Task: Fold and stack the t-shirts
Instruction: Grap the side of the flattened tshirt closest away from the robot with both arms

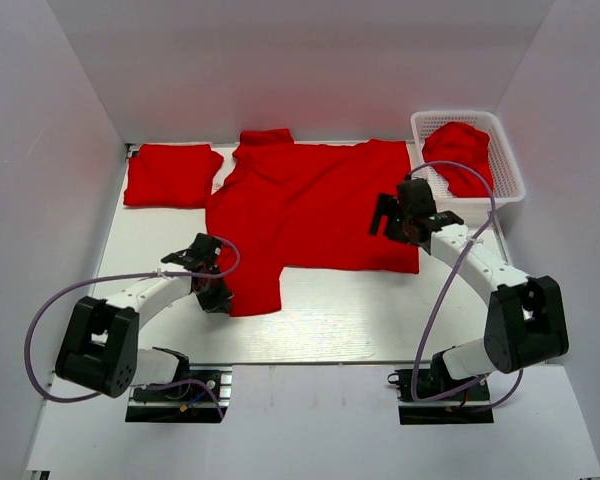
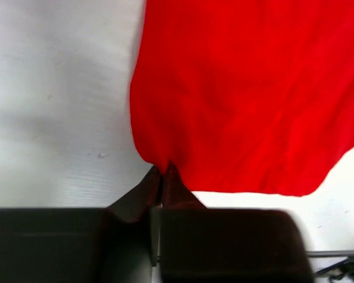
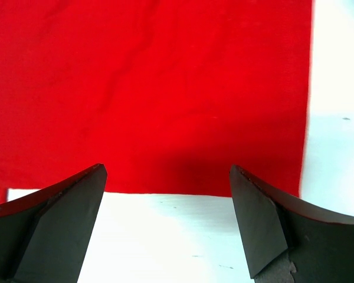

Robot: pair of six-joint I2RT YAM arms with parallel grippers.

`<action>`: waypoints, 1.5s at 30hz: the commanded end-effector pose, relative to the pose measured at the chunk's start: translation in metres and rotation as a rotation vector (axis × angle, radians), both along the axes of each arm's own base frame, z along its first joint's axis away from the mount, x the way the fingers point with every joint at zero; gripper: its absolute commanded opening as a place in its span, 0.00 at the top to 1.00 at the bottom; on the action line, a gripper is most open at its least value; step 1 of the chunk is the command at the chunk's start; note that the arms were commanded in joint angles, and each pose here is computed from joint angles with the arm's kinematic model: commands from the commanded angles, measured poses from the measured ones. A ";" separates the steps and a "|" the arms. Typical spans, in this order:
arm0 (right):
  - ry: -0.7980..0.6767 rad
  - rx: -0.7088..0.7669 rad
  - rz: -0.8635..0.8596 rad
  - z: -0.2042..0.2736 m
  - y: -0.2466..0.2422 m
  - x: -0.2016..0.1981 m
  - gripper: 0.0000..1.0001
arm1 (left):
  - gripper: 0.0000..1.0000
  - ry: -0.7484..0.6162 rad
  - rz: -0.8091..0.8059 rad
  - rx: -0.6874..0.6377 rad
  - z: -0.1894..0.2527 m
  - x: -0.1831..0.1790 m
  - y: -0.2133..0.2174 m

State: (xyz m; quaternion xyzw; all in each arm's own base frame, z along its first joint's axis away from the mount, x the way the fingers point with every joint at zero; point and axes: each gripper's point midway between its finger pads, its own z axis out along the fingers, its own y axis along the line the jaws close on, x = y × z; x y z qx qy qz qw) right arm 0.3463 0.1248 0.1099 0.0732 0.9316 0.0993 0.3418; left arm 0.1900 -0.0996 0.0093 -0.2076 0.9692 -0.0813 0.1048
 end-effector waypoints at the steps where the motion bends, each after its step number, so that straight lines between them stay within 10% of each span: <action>1: -0.022 -0.046 -0.077 0.010 -0.019 -0.003 0.10 | 0.96 0.026 0.006 0.067 -0.017 -0.001 0.010; 26: 0.207 -0.150 -0.416 -0.075 -0.086 -0.030 0.10 | 1.00 -0.046 -0.072 0.052 0.006 0.011 0.004; 45: 0.303 -0.037 -0.390 -0.110 -0.072 -0.048 0.57 | 1.00 -0.123 -0.090 -0.005 0.037 0.012 -0.003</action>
